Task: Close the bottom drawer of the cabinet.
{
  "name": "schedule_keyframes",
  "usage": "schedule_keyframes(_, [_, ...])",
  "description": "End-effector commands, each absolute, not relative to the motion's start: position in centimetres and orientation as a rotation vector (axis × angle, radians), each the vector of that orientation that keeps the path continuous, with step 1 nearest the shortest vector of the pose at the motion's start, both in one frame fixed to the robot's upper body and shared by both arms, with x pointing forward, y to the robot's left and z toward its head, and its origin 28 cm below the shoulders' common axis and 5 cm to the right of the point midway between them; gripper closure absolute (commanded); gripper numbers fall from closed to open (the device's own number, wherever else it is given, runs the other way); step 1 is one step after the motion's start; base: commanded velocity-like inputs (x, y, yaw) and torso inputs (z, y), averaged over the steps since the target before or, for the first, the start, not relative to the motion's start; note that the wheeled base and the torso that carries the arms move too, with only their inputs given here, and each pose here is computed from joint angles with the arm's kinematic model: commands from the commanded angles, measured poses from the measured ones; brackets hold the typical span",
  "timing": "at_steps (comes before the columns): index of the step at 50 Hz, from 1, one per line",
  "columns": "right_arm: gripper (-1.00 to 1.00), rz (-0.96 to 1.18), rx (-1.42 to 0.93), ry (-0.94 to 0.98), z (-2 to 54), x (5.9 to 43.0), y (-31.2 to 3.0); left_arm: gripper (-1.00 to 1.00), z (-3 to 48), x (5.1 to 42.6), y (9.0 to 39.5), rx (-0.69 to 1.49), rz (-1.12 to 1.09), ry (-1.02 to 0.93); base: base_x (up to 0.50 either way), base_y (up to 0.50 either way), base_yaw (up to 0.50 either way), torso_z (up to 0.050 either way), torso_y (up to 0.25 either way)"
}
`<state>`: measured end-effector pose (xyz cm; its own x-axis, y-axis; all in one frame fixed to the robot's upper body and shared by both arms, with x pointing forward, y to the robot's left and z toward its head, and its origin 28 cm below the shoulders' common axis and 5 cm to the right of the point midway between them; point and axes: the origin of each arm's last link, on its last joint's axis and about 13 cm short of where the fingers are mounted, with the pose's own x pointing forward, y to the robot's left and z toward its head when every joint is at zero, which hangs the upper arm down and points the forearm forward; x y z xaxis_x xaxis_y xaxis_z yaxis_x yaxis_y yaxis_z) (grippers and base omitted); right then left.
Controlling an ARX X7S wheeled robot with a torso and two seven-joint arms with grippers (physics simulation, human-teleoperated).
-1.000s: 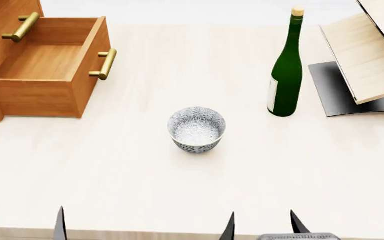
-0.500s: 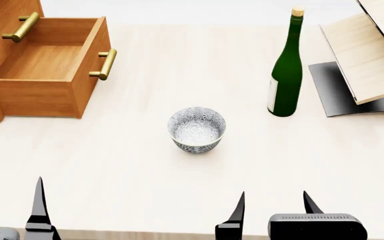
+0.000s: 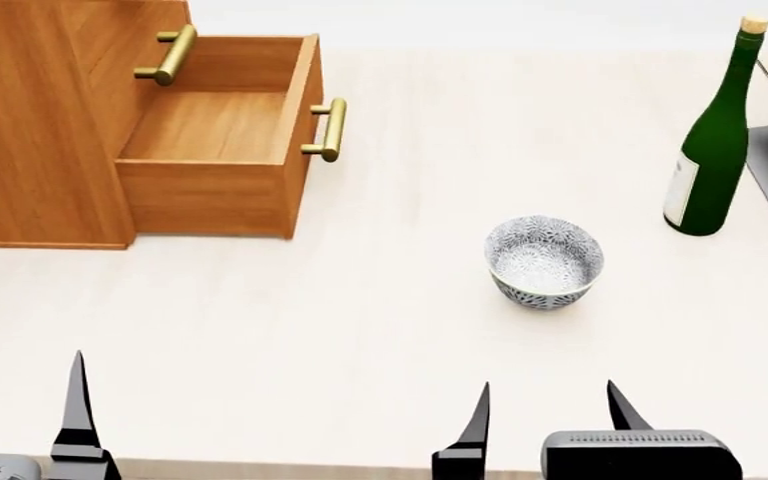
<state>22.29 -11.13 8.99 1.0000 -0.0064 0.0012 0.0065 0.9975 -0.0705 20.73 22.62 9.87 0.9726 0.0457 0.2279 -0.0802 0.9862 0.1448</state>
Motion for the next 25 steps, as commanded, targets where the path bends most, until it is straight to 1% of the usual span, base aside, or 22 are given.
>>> schedule_keyframes(1, [-1.00, -0.010, -0.070, 0.001, 8.81, 22.25, -11.31, -1.00, 9.78, 20.83, 22.57, 0.164, 0.061, -0.225, 0.00, 0.50, 0.00, 0.000, 0.000])
schedule_keyframes(25, [-1.00, -0.024, -0.054, -0.004, 8.50, 22.12, -11.52, -1.00, 9.50, 20.90, 22.53, 0.173, 0.056, -0.217, 0.00, 0.50, 0.00, 0.000, 0.000])
